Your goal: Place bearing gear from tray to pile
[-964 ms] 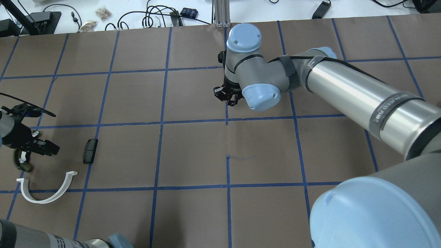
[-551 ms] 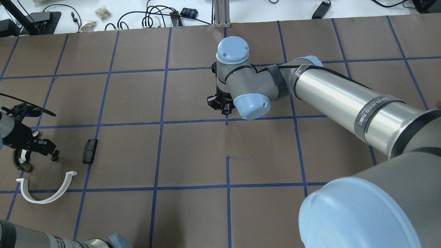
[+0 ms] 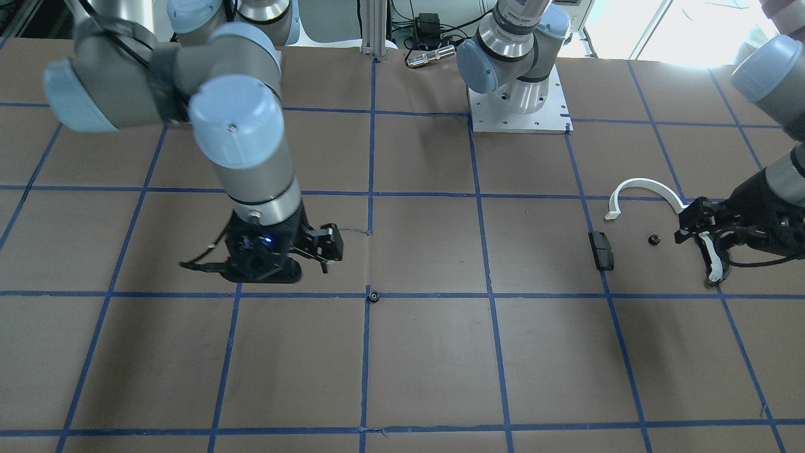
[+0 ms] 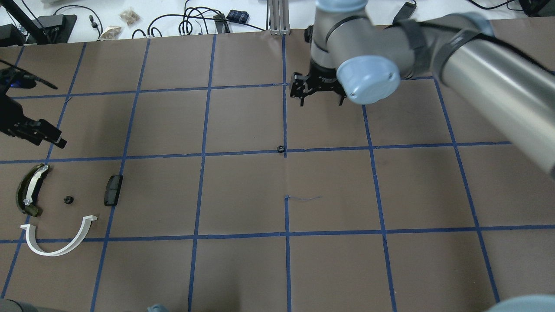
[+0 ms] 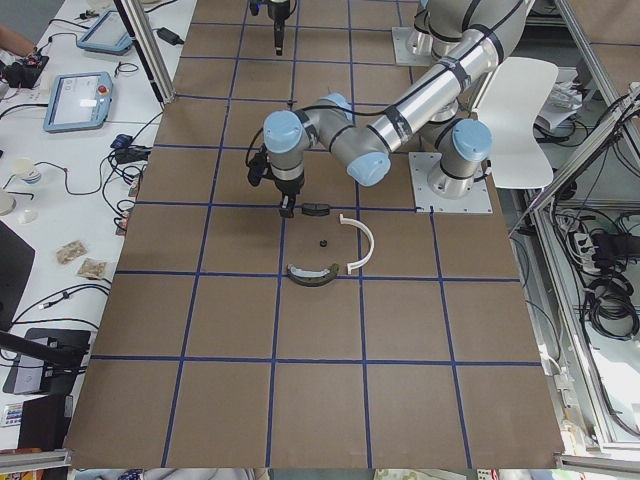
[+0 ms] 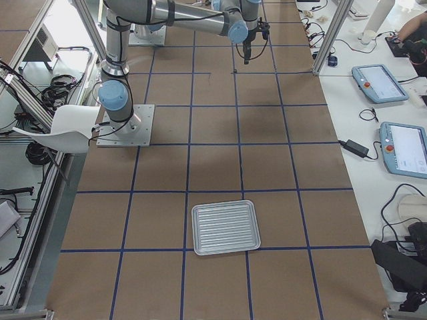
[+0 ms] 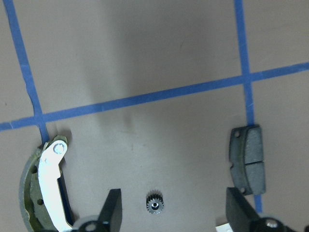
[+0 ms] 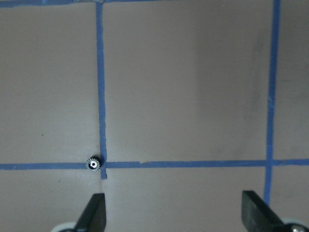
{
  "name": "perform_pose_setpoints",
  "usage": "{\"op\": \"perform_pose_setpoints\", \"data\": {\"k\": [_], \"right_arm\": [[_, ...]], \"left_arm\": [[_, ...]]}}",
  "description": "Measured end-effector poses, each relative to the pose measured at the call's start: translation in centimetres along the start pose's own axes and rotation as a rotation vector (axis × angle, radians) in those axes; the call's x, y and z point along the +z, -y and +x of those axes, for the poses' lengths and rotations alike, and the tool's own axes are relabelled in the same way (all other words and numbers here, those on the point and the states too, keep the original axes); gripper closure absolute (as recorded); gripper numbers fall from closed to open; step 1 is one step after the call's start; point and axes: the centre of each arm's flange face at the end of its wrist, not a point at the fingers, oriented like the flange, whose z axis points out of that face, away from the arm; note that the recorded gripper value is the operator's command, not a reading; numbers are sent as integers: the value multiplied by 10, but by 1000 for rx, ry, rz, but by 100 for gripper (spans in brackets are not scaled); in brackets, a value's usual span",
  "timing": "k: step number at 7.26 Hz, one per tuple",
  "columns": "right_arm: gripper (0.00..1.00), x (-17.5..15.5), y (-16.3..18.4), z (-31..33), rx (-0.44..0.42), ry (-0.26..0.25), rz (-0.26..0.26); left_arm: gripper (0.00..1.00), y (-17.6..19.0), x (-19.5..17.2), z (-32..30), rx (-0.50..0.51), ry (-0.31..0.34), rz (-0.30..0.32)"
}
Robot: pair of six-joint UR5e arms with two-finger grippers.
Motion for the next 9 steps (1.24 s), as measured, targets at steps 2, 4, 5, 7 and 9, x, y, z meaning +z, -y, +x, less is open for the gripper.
{"op": "perform_pose_setpoints", "data": {"k": [2, 4, 5, 7, 9], "right_arm": [[0, -80, -29, 52, 19, -10, 0], [0, -107, -52, 72, -6, -22, 7], [0, -112, -59, 75, -17, -27, 11], [0, -124, -70, 78, -24, -39, 17], [0, -130, -73, 79, -26, -51, 28]], "left_arm": [[22, 56, -7, 93, -19, 11, 4], [27, 106, 17, 225, -12, 27, 45], [27, 116, 39, 286, -33, 22, 44], [24, 124, 93, 383, -98, 14, 74], [24, 124, 139, 448, -181, 17, 86]]}}
